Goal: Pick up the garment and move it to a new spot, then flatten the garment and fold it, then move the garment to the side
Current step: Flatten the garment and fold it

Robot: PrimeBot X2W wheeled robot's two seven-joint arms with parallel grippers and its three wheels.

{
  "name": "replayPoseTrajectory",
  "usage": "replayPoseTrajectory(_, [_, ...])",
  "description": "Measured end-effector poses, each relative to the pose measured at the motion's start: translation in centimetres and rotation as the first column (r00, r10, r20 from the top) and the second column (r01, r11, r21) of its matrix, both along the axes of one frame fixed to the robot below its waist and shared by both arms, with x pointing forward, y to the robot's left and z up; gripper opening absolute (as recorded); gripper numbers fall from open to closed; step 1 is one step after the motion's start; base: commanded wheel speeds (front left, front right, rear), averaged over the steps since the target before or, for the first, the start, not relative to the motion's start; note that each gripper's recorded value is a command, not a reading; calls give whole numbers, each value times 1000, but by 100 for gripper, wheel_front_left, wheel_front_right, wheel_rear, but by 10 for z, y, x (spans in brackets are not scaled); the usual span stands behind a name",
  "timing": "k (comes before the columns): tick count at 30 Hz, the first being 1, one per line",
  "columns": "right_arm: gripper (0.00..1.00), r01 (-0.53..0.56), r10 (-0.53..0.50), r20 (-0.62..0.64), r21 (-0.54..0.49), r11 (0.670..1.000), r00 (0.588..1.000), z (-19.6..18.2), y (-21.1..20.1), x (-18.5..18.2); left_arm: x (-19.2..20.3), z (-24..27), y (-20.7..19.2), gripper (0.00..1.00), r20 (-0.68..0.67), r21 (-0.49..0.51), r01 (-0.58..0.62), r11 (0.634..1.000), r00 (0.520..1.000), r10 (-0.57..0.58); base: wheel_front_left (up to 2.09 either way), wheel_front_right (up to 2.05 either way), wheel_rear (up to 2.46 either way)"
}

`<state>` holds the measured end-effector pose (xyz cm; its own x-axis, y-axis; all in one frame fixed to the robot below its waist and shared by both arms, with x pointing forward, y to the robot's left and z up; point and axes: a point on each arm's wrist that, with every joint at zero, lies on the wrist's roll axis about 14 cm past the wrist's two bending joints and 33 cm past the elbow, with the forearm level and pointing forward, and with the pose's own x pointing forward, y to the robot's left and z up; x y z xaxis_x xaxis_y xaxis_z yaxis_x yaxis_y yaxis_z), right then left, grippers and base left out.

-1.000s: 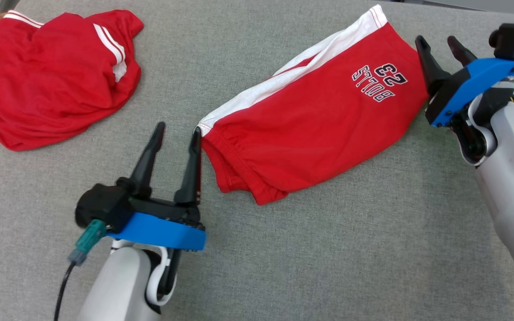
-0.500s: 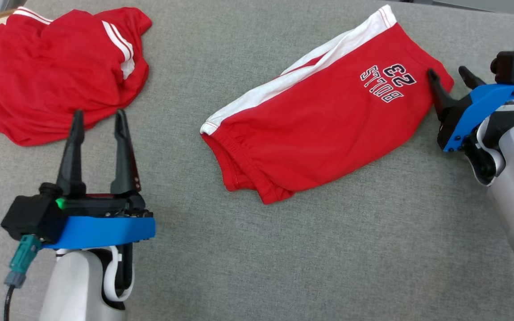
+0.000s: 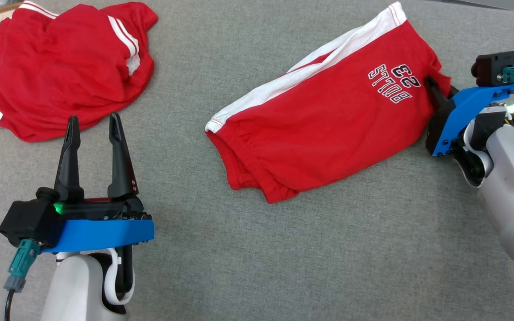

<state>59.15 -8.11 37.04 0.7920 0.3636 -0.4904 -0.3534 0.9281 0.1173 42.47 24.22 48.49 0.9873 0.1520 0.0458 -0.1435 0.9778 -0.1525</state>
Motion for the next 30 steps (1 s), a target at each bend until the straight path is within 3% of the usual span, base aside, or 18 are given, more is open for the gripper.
replayPoseTrajectory(6, [0,68,-72,31,96,993,997,19,-6,-3,-1,0,-9,100,0,-5,25,1000,1000,-25,0,0,0])
replayPoseTrajectory(13, [0,163,-173,32,193,967,984,27,-31,-30,1,7,-22,100,21,1,66,998,998,-66,0,0,0])
replayPoseTrajectory(21, [0,314,-336,16,321,894,942,32,-76,-75,-7,10,-30,100,26,8,88,996,996,-88,0,0,0])
replayPoseTrajectory(30, [0,494,-525,-5,344,798,851,30,-153,-125,-14,13,-46,100,34,3,132,991,991,-132,0,0,0])
